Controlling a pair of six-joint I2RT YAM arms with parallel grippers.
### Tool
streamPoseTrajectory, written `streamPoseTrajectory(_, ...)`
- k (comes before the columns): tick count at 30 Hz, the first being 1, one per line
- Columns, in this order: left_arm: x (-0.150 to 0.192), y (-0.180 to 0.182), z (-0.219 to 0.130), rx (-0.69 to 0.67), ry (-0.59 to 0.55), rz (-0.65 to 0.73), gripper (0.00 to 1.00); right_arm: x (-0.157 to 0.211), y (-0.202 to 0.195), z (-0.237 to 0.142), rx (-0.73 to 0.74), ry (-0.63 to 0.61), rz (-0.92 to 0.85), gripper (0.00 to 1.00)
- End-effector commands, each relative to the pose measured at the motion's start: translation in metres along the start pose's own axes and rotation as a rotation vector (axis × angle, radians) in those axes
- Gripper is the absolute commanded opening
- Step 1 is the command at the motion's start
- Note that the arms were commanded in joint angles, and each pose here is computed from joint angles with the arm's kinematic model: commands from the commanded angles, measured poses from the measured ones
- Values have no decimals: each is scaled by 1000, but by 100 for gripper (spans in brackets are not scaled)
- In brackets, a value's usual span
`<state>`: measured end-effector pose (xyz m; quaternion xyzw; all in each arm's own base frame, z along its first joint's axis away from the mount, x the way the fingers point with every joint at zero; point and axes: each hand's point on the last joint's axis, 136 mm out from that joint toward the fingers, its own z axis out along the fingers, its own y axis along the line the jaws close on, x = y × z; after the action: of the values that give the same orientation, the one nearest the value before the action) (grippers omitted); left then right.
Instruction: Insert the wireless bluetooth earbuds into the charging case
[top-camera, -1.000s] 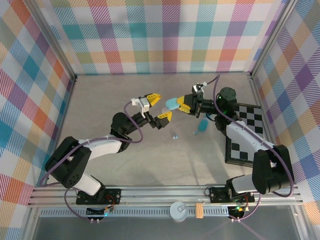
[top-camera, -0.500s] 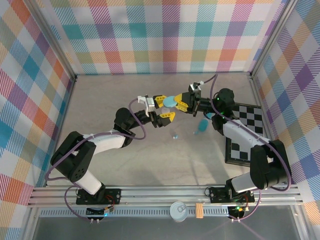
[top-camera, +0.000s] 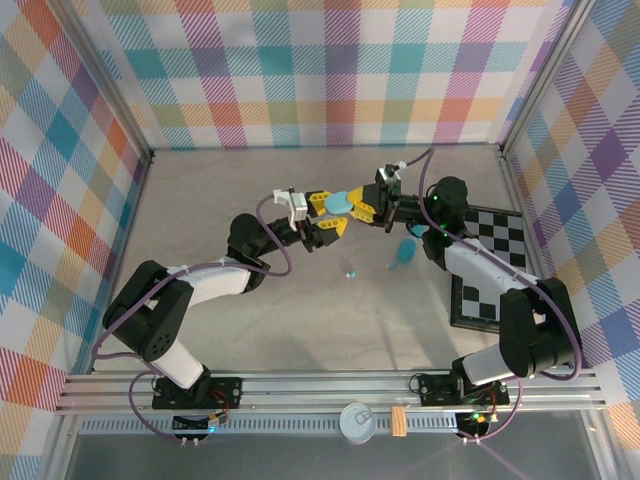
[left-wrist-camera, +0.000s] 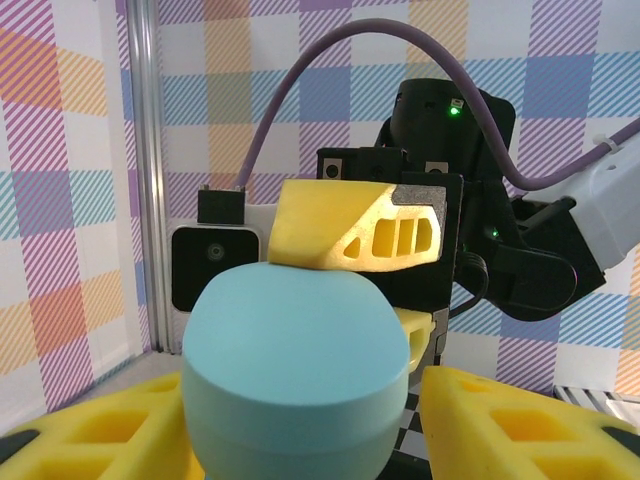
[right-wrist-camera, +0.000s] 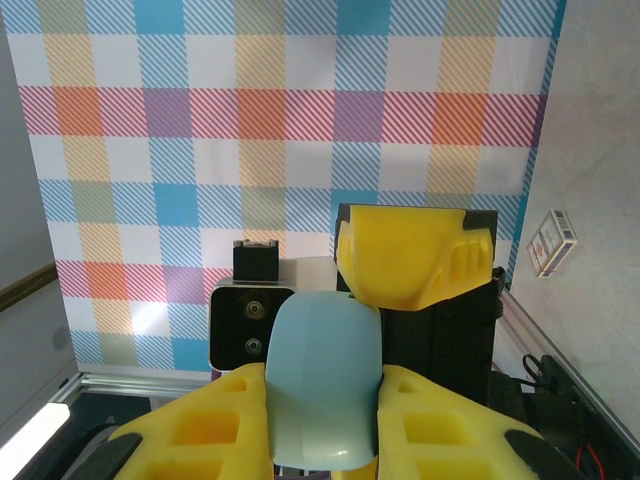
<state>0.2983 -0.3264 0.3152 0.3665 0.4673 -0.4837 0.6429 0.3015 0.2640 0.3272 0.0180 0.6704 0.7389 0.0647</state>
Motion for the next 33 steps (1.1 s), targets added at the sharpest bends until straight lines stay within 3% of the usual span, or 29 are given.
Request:
streamPoseTrajectory(1,-17,-7,5,56,-45,40,53,-1,11,4,-16,3,-57,2)
streamPoseTrajectory(14,-18,-7,8,71,-47,16,47,-1,4,5,-2,5,-47,1)
streamPoseTrajectory(20,-17,-8,7,74,-44,15,40,-1,3,5,2,1,-44,3)
streamPoseTrajectory(28,-13,-9,3,68,-34,16,35,1,2,2,71,-7,-102,48)
streamPoseTrajectory(33,-13,-8,-5,58,-25,11,35,2,0,-14,199,-15,-164,66)
